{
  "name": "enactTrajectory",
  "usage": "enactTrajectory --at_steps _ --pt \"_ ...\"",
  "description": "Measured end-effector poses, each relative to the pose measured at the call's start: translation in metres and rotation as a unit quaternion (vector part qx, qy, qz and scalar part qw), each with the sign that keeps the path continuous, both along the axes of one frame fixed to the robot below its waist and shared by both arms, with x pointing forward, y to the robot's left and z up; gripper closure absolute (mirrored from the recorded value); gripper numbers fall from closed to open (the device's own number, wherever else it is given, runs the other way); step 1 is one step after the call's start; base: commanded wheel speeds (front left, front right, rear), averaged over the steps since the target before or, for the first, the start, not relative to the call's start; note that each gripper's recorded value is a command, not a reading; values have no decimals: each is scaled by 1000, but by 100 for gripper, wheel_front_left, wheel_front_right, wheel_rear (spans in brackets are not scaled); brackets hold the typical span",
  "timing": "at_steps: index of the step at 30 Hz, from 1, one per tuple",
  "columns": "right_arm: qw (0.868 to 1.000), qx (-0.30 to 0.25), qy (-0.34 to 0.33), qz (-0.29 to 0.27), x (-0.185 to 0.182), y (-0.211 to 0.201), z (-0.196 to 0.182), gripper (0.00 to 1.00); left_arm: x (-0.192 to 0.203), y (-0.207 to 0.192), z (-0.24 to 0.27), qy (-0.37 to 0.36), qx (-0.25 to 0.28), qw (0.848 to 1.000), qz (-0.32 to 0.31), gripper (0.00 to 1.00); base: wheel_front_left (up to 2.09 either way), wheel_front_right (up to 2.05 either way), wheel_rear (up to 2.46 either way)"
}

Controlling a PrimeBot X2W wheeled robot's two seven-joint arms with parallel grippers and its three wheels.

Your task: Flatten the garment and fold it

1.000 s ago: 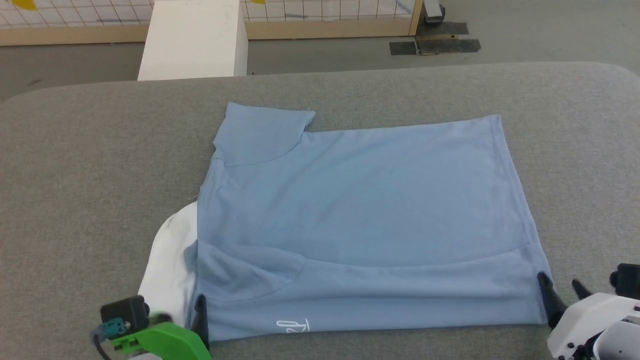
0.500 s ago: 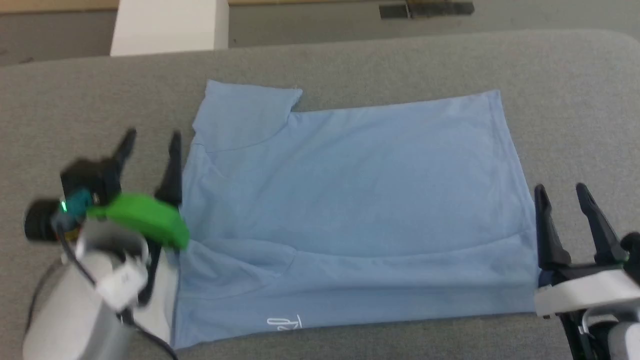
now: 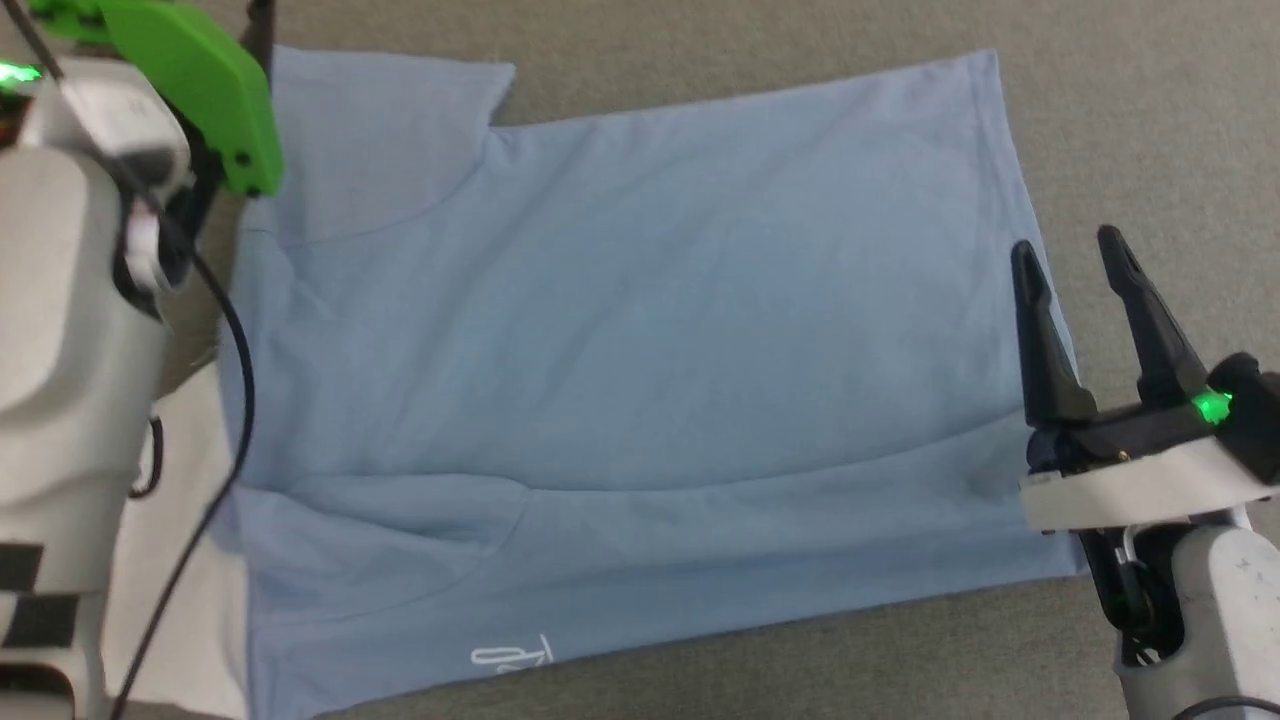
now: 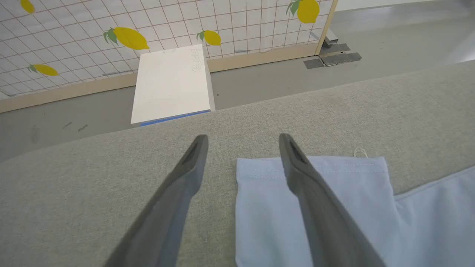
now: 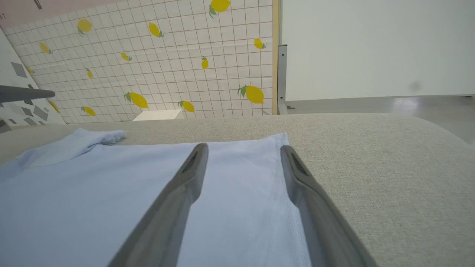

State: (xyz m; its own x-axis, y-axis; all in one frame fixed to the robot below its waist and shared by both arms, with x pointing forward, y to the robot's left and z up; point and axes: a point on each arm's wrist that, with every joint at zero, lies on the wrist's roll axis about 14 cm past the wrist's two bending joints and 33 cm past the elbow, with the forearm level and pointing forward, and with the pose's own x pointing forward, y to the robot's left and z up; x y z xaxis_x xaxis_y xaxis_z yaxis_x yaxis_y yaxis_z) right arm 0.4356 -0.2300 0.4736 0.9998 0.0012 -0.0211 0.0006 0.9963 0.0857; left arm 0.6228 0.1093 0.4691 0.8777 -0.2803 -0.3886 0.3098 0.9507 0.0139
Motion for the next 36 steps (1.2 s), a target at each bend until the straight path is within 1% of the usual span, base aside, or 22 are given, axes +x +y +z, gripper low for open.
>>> enactTrajectory --at_steps 3,7,10,14,15,16,17,20,22,24,28,30,31,32,34,36 --pt "1000 3 8 -8 3 -4 -9 0 12 -4 -26 60 5 998 11 0 0 0 0" --pt "999 4 27 -22 0 -12 -24 0 18 -10 -63 137 24 990 18 0 0 0 0" --pt "999 1 40 -33 -4 -19 -33 0 11 -6 -95 209 49 976 35 0 0 0 0" --pt "998 -2 54 -45 -8 -27 -41 0 9 -5 -108 262 60 962 52 0 0 0 0" --pt "997 -3 57 -47 -9 -28 -43 0 9 -5 -109 269 63 960 52 31 0 0 0" --pt "997 -4 57 -48 -9 -29 -44 0 8 -6 -109 275 64 958 52 78 0 0 0" --pt "997 -3 59 -50 -10 -30 -45 0 7 -7 -109 278 64 957 50 100 0 0 0" --pt "997 -4 57 -44 -5 -28 -44 0 4 -13 -105 271 57 960 37 100 0 0 0" --pt "998 -15 41 -34 6 -29 -35 0 2 -14 -104 263 56 963 32 100 0 0 0" --pt "999 -29 19 -25 22 -30 -20 0 1 -13 -102 258 55 964 31 100 0 0 0" --pt "998 -57 19 -10 63 -34 0 0 0 -11 -99 253 56 965 30 100 0 0 0" --pt "997 -59 52 -9 83 -39 -3 0 0 -10 -98 248 55 967 30 100 0 0 0" --pt "995 -56 84 -11 92 -42 -10 0 0 -9 -98 245 54 967 30 100 0 0 0" --pt "991 -55 124 -10 99 -44 -21 0 0 -9 -98 242 54 968 27 100 0 0 0" --pt "982 -42 182 -15 109 -48 -36 0 0 -9 -98 236 54 970 25 100 0 0 0" --pt "968 -44 248 -10 118 -48 -54 0 0 -9 -97 228 53 972 18 100 0 0 0"
